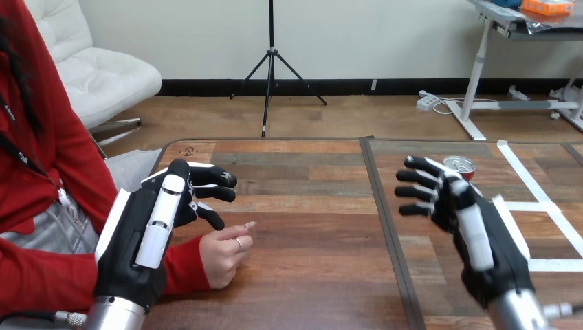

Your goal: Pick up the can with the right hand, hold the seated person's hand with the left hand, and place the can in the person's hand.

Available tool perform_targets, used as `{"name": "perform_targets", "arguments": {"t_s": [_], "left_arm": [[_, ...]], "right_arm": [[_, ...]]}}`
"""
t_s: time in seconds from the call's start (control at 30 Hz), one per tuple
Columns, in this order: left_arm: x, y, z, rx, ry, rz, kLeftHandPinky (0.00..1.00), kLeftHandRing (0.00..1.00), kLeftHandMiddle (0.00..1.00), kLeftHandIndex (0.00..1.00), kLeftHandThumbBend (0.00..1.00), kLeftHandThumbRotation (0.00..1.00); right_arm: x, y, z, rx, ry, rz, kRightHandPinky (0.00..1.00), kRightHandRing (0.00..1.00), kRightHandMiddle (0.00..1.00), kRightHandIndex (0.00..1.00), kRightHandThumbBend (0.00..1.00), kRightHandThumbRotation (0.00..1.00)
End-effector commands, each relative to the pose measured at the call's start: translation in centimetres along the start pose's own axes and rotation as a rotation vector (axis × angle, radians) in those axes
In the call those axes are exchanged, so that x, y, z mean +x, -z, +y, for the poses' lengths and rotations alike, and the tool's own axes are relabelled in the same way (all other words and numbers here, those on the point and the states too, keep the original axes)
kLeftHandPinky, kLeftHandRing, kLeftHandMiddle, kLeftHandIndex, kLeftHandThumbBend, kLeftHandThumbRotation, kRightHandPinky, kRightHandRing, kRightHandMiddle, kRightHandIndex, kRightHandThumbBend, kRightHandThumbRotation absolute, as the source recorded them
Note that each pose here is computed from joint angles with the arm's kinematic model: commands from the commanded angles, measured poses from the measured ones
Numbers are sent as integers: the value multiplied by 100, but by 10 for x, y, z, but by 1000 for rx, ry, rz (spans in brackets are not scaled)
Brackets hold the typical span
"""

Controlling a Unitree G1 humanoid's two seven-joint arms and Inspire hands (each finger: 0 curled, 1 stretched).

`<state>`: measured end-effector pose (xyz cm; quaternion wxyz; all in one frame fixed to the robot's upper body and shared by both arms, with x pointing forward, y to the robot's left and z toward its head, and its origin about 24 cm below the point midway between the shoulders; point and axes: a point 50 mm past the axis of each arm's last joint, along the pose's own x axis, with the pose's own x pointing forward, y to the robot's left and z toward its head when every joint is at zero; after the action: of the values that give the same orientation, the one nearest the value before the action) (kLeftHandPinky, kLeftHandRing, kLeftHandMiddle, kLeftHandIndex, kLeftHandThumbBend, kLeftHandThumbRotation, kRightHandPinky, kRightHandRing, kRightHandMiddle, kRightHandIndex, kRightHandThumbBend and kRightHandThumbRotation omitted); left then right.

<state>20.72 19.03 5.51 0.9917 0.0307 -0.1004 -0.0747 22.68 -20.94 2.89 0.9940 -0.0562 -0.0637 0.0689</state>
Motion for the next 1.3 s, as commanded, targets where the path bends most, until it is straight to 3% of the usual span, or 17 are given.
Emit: {"name": "perform_targets", "arguments": {"t_s": [0.0, 0.37, 0.57, 0.77, 1.07, 1.27], "left_arm": [[22, -21, -1, 14, 15, -124, 37, 60, 62, 54, 27, 100], [22, -23, 0, 23, 12, -129, 37, 59, 61, 53, 26, 100], [22, -23, 1, 24, 11, -126, 37, 59, 61, 53, 24, 100], [21, -23, 2, 25, 8, -125, 36, 59, 61, 53, 25, 100], [19, -23, 2, 30, 7, -123, 36, 60, 61, 53, 25, 100], [18, -23, 3, 22, 6, -118, 36, 60, 62, 53, 26, 100]], "right_arm": [[57, -37, -21, -166, -8, -157, 67, 76, 79, 81, 81, 100], [96, -47, -41, -286, 16, -132, 69, 77, 80, 81, 86, 100], [113, -55, -48, -357, 37, -121, 69, 78, 81, 82, 87, 100], [125, -60, -56, -414, 50, -93, 71, 80, 83, 83, 88, 100], [141, -70, -64, -489, 67, -64, 75, 83, 85, 85, 78, 100], [150, -76, -68, -526, 83, -35, 74, 82, 84, 85, 78, 100]]}}
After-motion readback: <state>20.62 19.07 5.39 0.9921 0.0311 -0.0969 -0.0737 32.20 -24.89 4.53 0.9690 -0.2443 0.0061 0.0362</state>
